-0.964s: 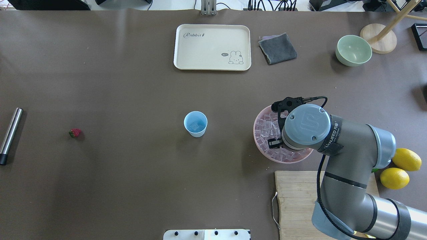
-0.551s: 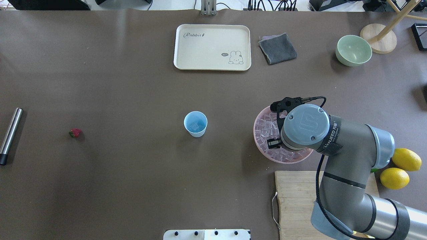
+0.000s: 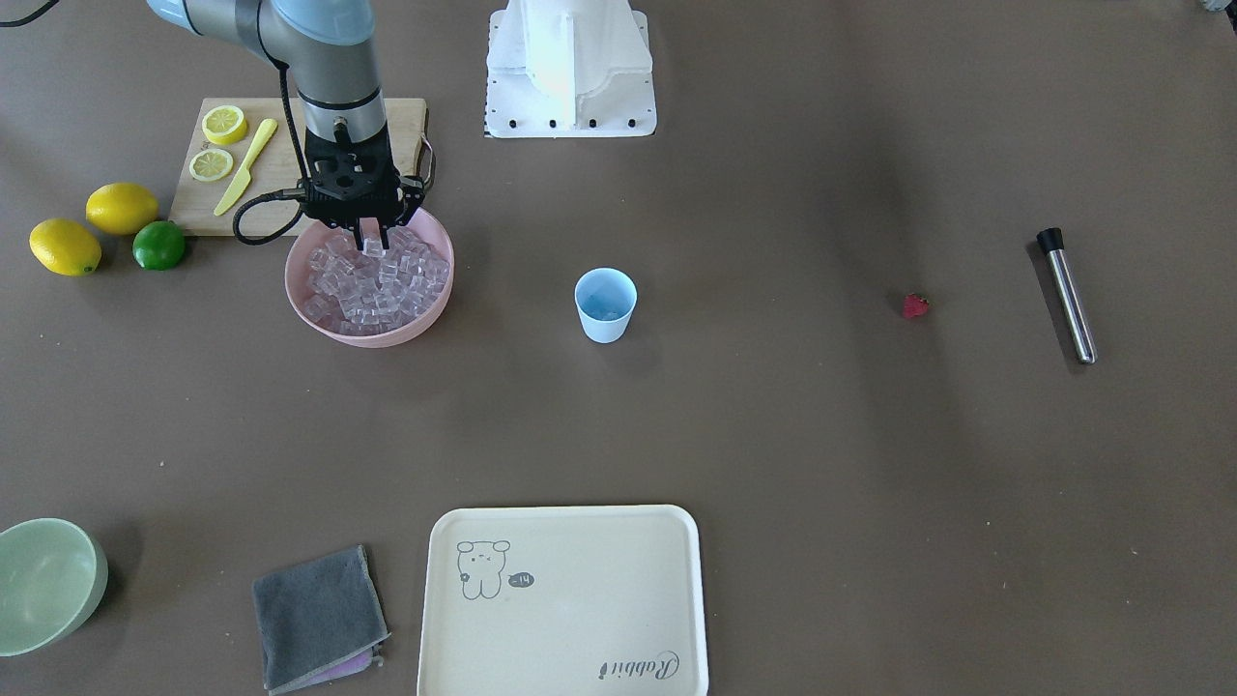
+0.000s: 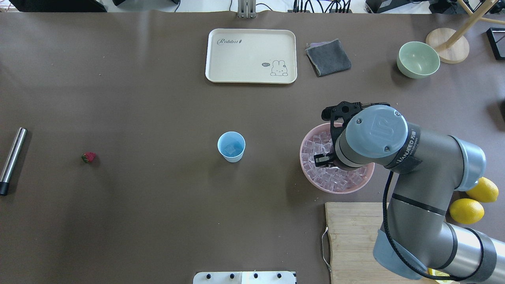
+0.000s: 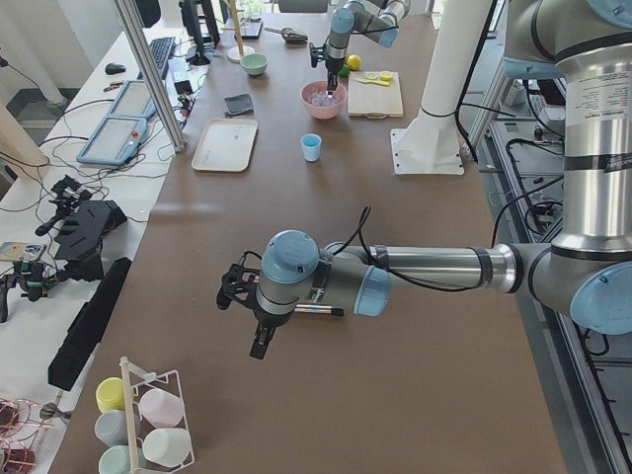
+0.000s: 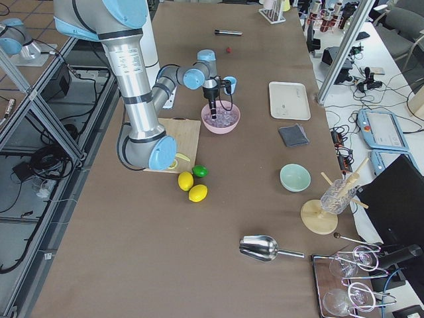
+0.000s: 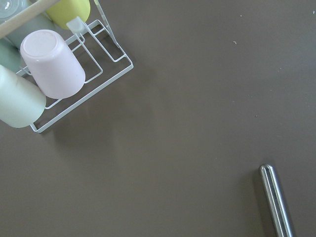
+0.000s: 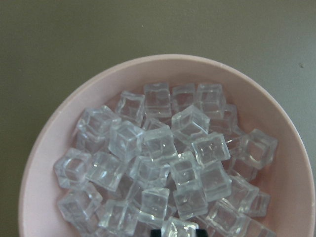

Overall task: Mash ice and strawberries in cup
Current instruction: 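Carry the ice cube with the right gripper over the light-blue cup, then lower the right gripper at the cup and open it to drop the ice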

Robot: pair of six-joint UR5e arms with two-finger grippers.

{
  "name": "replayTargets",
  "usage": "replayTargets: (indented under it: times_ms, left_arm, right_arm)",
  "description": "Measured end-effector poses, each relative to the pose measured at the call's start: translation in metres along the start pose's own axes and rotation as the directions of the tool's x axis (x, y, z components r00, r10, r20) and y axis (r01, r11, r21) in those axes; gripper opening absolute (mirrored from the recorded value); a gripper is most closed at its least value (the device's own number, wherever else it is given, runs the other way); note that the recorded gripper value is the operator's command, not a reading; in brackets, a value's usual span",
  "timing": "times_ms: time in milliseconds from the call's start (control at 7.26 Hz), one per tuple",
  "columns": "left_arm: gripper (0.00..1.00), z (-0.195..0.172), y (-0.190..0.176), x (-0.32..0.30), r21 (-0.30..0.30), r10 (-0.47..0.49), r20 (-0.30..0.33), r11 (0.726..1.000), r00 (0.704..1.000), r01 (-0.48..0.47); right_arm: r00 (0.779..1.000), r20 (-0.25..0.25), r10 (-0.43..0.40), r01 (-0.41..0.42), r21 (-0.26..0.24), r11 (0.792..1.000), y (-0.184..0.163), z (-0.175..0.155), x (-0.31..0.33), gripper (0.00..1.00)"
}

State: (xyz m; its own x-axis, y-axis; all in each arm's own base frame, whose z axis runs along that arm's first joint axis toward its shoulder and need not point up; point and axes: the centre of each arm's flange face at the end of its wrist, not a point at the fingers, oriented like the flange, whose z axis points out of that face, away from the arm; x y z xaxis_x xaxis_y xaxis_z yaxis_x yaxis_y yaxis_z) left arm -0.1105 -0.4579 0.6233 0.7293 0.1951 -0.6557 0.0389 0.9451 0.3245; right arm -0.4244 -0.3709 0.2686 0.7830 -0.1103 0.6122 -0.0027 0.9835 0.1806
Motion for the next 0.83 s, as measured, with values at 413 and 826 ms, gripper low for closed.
replayTargets:
  times_ms: [413, 826]
  left_arm:
    - [0.99, 0.001, 0.001, -0.001, -0.002, -0.001, 0.000, 1.000, 1.000, 0.001]
    - [0.99, 0.001, 0.001, -0.001, -0.002, -0.003, -0.001, 1.000, 1.000, 0.003]
  right_arm:
    - [0.993, 0.100, 0.070, -0.074, 0.029, 0.997, -0.047, -0.034, -0.080, 0.25]
    - [0.961, 0.203, 0.186, -0.197, 0.036, 0.980, -0.070, -0.059, -0.162, 0.25]
